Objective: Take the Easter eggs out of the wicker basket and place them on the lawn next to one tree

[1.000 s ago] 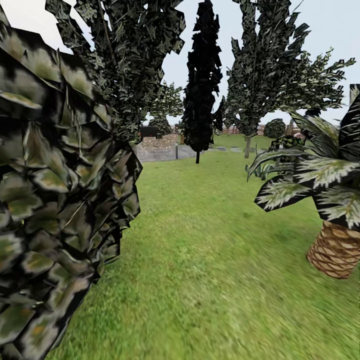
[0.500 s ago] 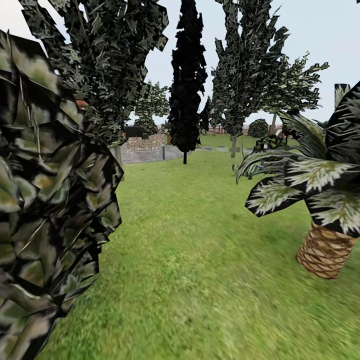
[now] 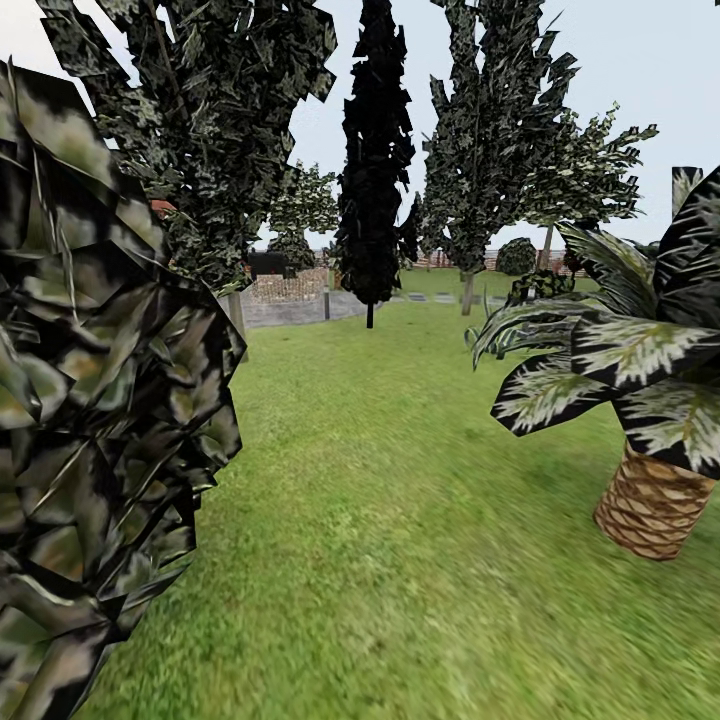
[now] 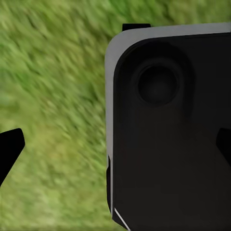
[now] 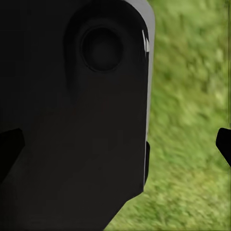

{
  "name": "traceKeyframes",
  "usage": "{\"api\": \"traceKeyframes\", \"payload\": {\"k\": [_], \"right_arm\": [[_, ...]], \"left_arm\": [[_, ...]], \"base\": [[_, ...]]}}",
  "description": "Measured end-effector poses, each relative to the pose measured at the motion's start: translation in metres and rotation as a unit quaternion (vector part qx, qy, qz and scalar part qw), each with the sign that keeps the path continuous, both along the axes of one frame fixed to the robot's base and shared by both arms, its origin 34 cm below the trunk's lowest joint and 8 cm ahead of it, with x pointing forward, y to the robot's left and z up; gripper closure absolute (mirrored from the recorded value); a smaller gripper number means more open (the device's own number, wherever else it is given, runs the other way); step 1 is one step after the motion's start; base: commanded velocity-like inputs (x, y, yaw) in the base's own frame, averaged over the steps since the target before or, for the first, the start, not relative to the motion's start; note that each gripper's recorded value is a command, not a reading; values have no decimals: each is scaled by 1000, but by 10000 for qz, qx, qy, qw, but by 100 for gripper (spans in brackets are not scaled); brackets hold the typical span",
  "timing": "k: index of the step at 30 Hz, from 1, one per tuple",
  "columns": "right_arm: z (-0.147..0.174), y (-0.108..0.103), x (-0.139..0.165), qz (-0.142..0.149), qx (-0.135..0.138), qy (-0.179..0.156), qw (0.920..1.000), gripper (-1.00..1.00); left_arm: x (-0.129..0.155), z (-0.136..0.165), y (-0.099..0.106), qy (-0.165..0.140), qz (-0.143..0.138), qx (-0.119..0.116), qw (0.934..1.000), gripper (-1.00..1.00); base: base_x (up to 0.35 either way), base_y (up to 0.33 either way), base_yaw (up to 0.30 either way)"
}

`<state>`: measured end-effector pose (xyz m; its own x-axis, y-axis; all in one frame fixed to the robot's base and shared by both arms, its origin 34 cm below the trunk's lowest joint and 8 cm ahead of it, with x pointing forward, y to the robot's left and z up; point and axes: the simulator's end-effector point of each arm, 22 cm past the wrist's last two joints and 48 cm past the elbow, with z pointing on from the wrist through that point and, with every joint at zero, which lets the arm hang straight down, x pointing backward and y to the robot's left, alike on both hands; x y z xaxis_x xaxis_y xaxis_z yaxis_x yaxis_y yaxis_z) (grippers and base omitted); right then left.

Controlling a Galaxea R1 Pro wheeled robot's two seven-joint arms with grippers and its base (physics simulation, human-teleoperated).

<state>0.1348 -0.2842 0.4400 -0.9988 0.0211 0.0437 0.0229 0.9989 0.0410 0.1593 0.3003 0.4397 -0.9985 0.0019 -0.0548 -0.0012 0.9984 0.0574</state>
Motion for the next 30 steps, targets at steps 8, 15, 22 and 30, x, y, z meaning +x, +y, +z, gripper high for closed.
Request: {"api": "traceKeyframes", "payload": {"k": [8, 15, 22, 30], "right_arm": [[0, 0, 1, 13, 11, -26, 10000, -100], [0, -1, 2, 6, 16, -39, 10000, -100], [0, 0, 2, 3, 1, -37, 10000, -100], [0, -1, 2, 3, -9, -29, 10000, -100]], "left_arm": [[0, 0, 0, 11, -4, -1, 10000, -100], [1, 0, 0, -3, -4, 0, 10000, -100], [2, 0, 1, -18, -4, 3, 10000, -100], [2, 0, 0, -16, 0, 1, 10000, -100]], "base": [[287, 29, -43], [343, 1, -268], [345, 0, -214], [345, 0, -19]]}}
